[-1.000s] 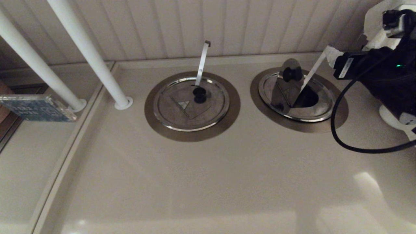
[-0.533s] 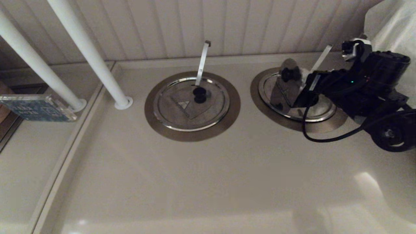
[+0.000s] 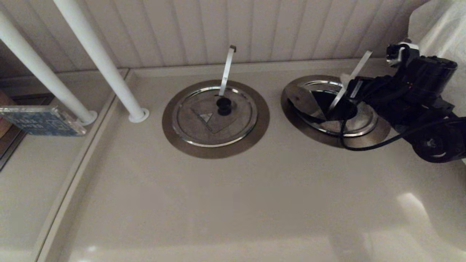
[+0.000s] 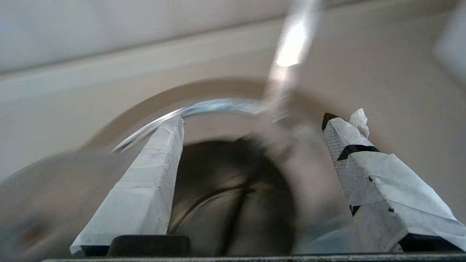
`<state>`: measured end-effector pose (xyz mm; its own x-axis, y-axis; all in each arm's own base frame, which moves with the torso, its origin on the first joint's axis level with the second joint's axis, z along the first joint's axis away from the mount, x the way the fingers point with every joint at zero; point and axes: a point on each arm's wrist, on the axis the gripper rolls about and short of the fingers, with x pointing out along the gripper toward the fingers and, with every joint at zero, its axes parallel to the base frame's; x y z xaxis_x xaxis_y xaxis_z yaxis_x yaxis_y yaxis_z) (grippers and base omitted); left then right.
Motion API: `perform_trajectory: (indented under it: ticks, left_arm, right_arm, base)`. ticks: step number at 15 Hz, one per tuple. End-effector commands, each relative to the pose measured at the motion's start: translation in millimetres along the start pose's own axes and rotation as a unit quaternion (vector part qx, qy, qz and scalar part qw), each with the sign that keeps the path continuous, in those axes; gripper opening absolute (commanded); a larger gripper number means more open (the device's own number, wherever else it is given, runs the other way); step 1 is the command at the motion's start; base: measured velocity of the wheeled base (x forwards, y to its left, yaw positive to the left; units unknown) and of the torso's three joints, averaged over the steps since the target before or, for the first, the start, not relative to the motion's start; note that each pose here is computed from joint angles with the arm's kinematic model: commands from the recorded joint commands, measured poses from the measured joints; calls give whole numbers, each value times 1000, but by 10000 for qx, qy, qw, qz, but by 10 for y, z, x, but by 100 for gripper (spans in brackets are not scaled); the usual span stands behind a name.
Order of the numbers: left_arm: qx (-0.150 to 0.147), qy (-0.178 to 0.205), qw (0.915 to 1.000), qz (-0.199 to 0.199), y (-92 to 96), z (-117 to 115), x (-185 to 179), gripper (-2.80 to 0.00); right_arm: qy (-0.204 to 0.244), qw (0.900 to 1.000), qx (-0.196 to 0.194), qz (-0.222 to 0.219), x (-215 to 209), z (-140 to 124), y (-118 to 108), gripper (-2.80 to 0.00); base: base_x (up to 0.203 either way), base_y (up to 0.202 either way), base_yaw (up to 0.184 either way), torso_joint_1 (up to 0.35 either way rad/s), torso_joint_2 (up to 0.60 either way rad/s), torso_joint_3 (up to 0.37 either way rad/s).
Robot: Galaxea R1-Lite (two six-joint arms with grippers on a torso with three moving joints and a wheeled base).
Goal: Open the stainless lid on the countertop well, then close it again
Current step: Stir with a spoon
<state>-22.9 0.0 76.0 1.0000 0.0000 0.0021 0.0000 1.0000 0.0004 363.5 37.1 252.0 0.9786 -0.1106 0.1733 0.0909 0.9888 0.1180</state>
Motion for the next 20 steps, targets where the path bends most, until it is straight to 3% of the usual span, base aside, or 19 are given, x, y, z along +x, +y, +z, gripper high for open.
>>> perform_trajectory:
  ticks: [1,6,16,20]
  left_arm:
    - [-2,3,10000,0,0,-1,0,-280]
    - [-2,-3,10000,0,0,0,0,-280]
    - [-2,-3,10000,0,0,0,0,-280]
    - [-2,-5,10000,0,0,1,0,-280]
  right_arm:
    - [8,9995,-122,-274,156,-57,-146,0]
    - [319,9975,-515,-359,556,-254,-120,0]
    - [60,9976,-418,-550,1224,-561,-195,0]
    - [47,9981,-320,-530,1299,-607,-181,0]
  base:
    - [0,0,0,0,0,0]
    - [0,0,0,0,0,0]
    - [0,0,0,0,0,0]
    - [0,0,0,0,0,0]
